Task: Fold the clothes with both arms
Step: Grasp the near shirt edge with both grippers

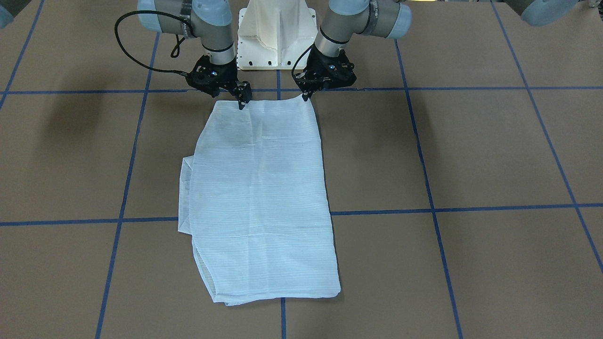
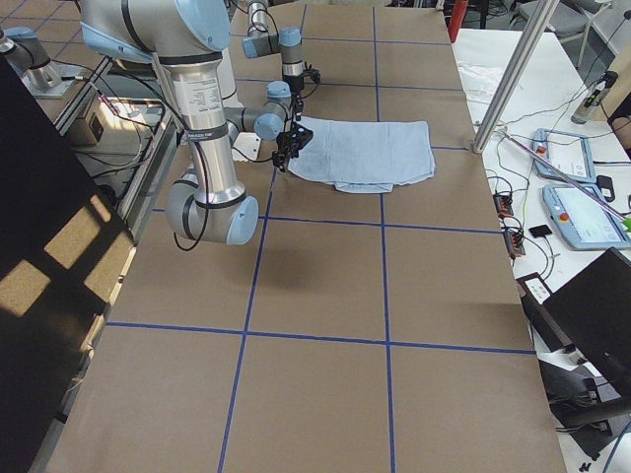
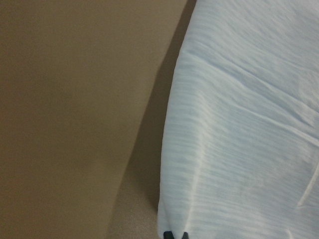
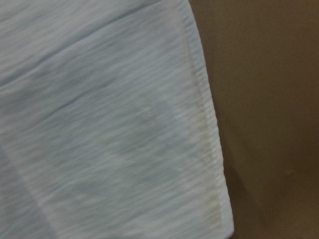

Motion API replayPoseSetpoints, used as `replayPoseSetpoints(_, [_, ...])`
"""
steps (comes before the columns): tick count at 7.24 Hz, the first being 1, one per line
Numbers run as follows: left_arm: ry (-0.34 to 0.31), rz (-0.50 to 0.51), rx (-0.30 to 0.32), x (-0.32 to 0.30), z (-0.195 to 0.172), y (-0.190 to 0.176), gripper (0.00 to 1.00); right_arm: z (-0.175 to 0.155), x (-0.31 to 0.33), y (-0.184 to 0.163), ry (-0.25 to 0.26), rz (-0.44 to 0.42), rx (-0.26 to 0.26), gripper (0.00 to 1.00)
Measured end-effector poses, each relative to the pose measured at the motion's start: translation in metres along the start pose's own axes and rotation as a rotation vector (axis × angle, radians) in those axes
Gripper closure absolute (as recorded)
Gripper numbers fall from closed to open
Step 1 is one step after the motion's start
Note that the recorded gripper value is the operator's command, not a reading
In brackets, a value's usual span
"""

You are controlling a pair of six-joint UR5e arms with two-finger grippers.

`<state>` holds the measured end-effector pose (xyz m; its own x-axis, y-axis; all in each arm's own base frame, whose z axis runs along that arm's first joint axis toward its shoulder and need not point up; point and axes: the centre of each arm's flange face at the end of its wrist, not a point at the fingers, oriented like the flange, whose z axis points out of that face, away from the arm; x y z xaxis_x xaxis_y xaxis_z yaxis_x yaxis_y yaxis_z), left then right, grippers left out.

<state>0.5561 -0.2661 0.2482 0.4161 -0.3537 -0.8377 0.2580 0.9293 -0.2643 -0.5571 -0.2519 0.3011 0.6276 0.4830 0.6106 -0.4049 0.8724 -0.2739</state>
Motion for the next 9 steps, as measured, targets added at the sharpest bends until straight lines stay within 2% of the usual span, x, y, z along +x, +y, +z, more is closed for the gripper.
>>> replayPoseSetpoints(2, [-0.001,0.002,0.000,-0.0005,0.0008,-0.0002,1.00,0.0010,-0.0035,0.0022,0.000,-0.001,-0.002,0.02])
replayPoseSetpoints(3, [-0.001,0.004,0.000,-0.0006,0.0010,-0.0002,1.00,0.0021,-0.0038,0.0032,0.002,-0.002,-0.002,0.12])
replayPoseSetpoints(4, [-0.001,0.004,0.000,-0.0005,0.0010,-0.0002,1.00,0.0035,-0.0035,0.0036,0.006,-0.003,-0.002,0.28])
replayPoseSetpoints(5, [-0.001,0.005,0.000,-0.0003,0.0010,-0.0002,1.00,0.0041,-0.0034,0.0040,0.008,-0.003,-0.002,0.52])
replayPoseSetpoints(6, [-0.001,0.005,0.000,-0.0004,0.0010,-0.0002,1.00,0.0043,-0.0033,0.0043,0.009,-0.004,-0.003,0.65])
replayPoseSetpoints(8, [-0.001,0.005,0.001,-0.0003,0.0009,-0.0003,1.00,0.0033,-0.0039,0.0044,0.007,-0.005,-0.004,0.76])
replayPoseSetpoints(9, [-0.001,0.005,0.002,-0.0003,0.0010,-0.0003,1.00,0.0030,-0.0036,0.0041,0.007,-0.005,-0.004,0.86])
